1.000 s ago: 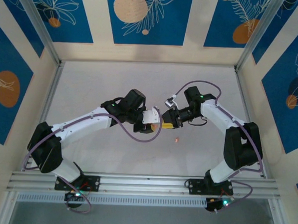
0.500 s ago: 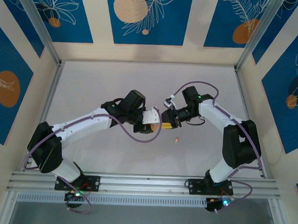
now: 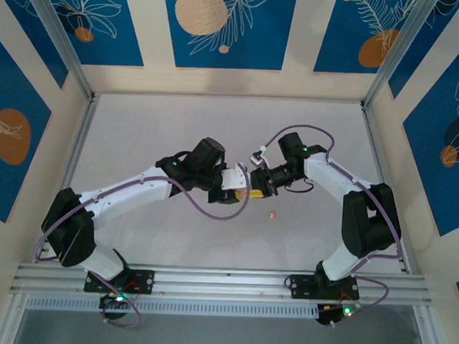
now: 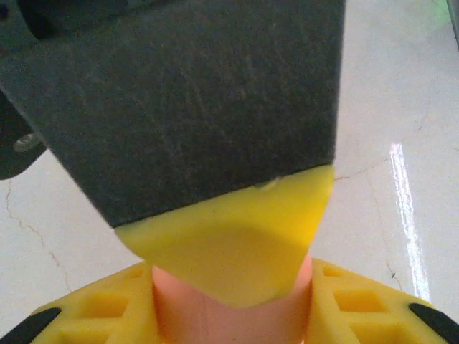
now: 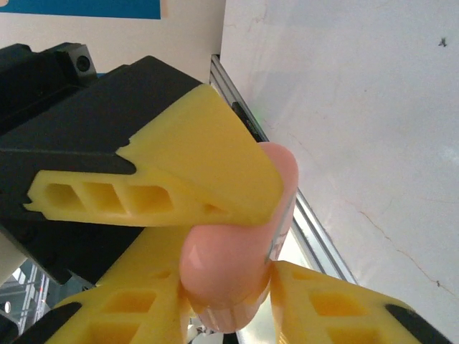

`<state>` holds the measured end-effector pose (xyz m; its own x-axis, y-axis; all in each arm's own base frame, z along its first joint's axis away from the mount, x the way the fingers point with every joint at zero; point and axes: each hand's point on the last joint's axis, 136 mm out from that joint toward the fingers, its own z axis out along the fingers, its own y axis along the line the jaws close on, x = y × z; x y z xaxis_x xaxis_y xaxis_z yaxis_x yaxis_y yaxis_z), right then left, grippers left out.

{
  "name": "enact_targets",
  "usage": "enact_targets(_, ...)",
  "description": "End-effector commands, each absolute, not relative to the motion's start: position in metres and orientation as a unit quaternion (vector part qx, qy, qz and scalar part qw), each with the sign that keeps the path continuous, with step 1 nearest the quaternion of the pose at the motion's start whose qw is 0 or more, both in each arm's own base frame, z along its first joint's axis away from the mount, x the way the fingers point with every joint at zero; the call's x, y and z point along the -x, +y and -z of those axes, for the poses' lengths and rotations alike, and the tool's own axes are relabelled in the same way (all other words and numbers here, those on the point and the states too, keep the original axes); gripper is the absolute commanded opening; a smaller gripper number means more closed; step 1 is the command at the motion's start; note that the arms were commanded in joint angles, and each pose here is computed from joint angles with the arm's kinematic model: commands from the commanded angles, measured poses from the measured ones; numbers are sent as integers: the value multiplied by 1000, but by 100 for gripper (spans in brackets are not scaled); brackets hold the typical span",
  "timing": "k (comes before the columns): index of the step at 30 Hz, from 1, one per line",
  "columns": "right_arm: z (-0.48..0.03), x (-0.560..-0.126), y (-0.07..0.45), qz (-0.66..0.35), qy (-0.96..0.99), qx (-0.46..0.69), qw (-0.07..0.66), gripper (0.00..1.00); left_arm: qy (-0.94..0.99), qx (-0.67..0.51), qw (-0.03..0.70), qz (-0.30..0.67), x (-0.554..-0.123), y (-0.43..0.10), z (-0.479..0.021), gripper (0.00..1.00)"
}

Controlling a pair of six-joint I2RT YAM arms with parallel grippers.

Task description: Insert the wireless bluetooth earbuds into the charging case

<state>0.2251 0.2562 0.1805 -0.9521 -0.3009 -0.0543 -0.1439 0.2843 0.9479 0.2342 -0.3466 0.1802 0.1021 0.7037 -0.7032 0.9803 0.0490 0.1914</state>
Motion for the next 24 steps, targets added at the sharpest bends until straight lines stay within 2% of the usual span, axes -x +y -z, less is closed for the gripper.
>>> enact_targets(1, -184, -224, 259, 587, -794, -142, 73, 28, 622, -657, 365, 221, -227, -355, -197, 32)
enact_targets(4, -188, -223, 258, 588, -793, -150, 62, 18, 624, -655, 367, 216, -229, -354, -197, 35)
enact_targets(12, -204, -232, 245, 583, -789, -191, -37, 13, 643, -618, 403, 204, -244, -343, -209, 73)
enact_targets(18, -221, -245, 230, 572, -770, -236, -155, 13, 649, -555, 452, 257, -256, -331, -235, 75)
enact_targets(24, -242, -249, 216, 561, -737, -288, -242, 13, 632, -505, 488, 328, -258, -316, -259, 73)
